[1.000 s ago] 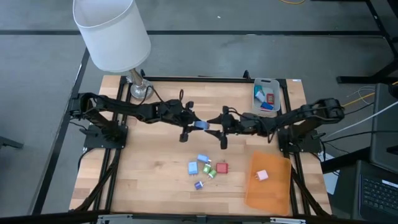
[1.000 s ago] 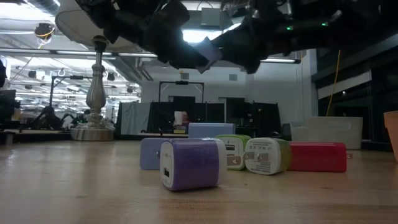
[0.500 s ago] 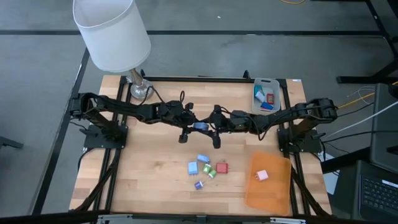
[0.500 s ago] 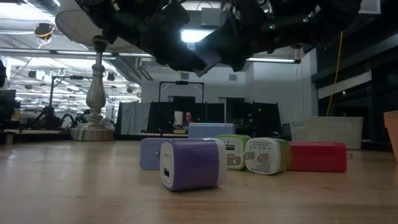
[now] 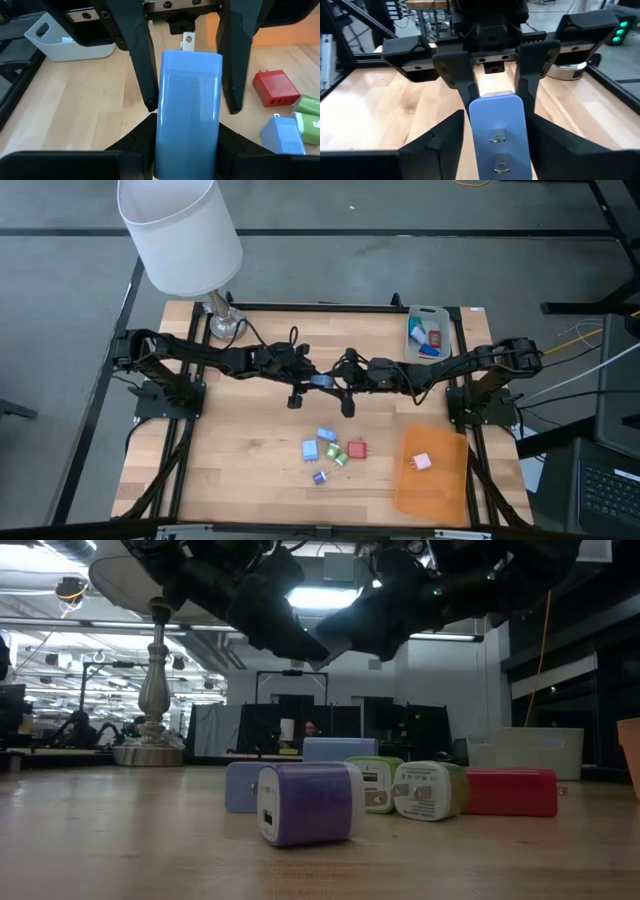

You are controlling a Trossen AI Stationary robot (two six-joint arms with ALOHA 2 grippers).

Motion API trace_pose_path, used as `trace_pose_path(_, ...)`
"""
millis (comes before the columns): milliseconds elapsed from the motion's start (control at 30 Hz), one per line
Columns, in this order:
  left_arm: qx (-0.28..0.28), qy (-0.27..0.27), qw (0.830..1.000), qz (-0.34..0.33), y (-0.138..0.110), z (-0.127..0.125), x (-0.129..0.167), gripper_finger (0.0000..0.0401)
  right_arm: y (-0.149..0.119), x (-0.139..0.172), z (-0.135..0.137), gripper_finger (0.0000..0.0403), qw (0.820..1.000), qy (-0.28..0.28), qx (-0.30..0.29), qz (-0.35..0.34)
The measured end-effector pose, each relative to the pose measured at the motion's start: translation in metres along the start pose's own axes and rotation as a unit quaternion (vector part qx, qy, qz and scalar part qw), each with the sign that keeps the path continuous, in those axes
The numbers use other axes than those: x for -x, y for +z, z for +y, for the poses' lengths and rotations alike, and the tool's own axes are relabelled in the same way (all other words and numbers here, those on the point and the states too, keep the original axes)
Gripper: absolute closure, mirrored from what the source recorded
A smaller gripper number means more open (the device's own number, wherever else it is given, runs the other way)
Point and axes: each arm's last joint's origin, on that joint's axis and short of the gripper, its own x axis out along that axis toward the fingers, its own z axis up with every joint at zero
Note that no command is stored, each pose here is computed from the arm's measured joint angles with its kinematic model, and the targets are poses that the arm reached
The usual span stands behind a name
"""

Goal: Pick & Place Office items
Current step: Put the bottom left light blue charger adapter into the orange bin

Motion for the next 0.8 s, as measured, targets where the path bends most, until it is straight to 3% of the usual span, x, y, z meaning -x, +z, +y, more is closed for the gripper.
trace_pose_path(200, 0.009, -0.002, 1.000, 0.002, 0.000, 0.000, 0.000, 0.0289, -0.001, 0.000, 0.000, 0.0283, 1.000, -0.010, 0.021, 0.001)
trace_pose_path(433, 0.005, 0.004, 1.000, 0.003, 0.000, 0.001, 0.000, 0.0284, -0.001, 0.000, -0.001, 0.0282, 1.000, -0.020, 0.025, 0.003)
trace_pose_path(667, -0.020, 0.070, 0.997, 0.023, 0.000, 0.002, 0.005, 0.0201, -0.008, 0.012, -0.006, 0.0282, 0.992, -0.094, 0.025, 0.080)
trace_pose_path(800, -0.029, 0.090, 0.995, 0.011, 0.010, -0.002, 0.017, 0.0176, 0.000, 0.029, -0.008, 0.0282, 0.987, -0.125, 0.024, 0.103)
